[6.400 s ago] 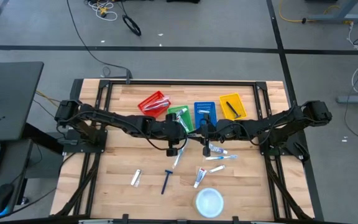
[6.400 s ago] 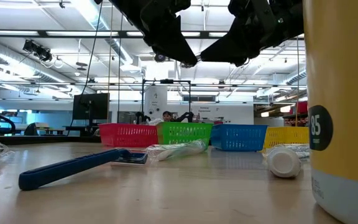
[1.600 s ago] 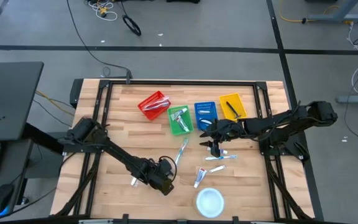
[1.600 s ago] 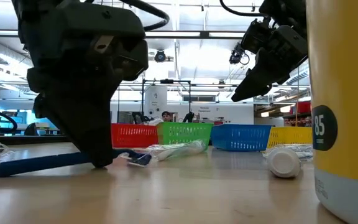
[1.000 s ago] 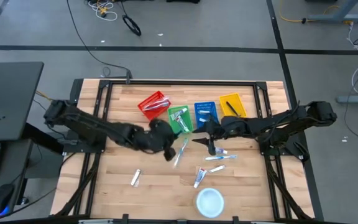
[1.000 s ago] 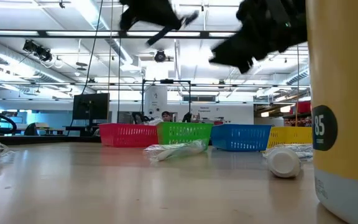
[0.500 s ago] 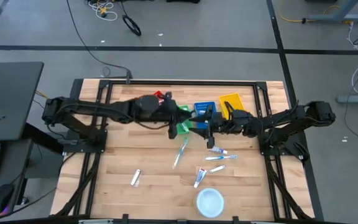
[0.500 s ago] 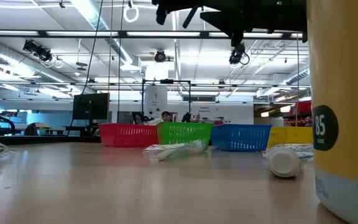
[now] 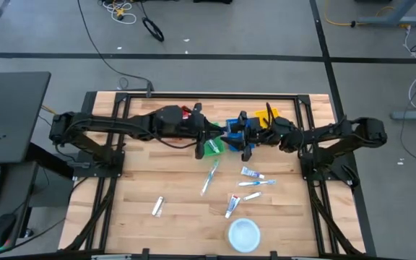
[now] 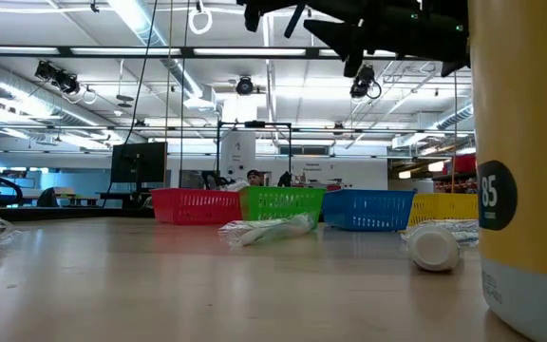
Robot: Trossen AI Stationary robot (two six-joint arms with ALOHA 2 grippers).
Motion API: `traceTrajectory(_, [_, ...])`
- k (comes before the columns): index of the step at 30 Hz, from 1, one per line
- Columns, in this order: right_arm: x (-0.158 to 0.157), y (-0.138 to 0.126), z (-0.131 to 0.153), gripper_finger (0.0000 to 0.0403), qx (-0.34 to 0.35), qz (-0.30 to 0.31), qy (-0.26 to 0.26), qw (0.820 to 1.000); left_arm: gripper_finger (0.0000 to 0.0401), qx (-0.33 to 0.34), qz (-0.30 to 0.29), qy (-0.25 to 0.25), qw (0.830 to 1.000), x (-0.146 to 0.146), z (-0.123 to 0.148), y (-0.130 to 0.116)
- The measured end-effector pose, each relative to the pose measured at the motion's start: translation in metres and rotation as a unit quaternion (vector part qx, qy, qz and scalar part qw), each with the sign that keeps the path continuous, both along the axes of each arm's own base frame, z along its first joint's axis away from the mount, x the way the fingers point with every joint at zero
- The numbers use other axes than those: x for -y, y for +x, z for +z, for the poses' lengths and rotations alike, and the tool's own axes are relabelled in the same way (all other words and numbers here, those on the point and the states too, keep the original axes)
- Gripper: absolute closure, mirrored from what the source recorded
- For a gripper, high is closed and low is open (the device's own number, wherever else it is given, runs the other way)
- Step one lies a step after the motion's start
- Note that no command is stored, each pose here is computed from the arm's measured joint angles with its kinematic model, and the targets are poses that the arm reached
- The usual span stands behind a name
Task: Pick & Place Travel size toiletries
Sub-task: Put the blue razor into the yellow bin
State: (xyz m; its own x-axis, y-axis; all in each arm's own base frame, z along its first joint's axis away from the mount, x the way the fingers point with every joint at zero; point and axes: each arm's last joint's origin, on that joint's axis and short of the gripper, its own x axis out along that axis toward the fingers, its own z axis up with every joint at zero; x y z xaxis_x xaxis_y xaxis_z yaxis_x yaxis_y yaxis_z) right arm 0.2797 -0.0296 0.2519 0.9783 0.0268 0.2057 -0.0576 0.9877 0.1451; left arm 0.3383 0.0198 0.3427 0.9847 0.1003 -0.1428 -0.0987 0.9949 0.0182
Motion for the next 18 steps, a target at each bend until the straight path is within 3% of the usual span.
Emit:
traceTrajectory(11, [0.003, 0.026, -0.012, 0.0222, -0.016, 0.008, 0.000, 1.000, 0.0351, -0.014, -0.002, -0.006, 1.000, -0.003, -0.018, 0.015])
traceTrajectory(18, [0.003, 0.026, -0.018, 0.0260, -0.038, 0.006, 0.003, 0.999, 0.0351, -0.025, 0.004, 0.000, 1.000, -0.005, -0.019, 0.014])
